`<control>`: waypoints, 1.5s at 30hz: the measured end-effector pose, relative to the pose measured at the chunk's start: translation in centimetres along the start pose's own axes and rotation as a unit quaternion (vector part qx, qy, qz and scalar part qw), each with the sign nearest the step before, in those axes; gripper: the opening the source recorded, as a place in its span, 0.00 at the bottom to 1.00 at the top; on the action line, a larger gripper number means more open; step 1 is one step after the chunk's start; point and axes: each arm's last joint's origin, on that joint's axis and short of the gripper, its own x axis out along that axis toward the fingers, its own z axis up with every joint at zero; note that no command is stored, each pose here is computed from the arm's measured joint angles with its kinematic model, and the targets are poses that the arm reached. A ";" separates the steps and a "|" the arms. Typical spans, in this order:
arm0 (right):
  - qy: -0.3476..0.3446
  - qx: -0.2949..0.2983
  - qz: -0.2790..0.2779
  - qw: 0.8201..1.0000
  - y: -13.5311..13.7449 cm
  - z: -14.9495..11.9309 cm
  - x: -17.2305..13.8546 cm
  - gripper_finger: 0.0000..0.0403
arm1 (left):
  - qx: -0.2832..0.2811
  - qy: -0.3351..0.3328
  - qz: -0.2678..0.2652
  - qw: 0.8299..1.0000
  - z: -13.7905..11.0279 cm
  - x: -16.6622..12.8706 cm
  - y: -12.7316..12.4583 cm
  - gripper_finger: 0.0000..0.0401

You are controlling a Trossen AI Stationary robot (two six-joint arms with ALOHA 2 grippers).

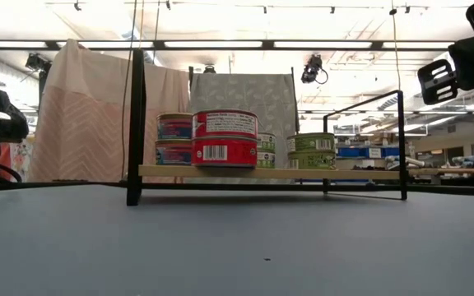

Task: Stack canned seafood by type on shelf
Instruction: Return to Home Position

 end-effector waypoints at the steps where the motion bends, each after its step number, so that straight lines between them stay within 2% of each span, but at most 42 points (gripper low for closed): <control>1: 0.000 0.000 0.000 1.000 0.0 0.0 0.0 0.07 | -0.009 0.001 -0.002 1.000 0.0 0.0 0.0 0.01; 8: 0.000 0.000 0.000 1.000 0.0 0.0 0.0 0.08 | -0.097 0.001 -0.003 0.995 0.0 0.0 0.0 0.01; 11: 0.000 0.000 0.000 1.000 0.0 0.0 0.0 0.07 | -0.112 0.001 -0.003 0.994 0.0 0.0 0.0 0.01; 45: 0.000 0.000 0.000 1.000 0.0 0.0 0.0 0.07 | -0.109 0.000 -0.002 0.994 0.0 0.0 0.0 0.01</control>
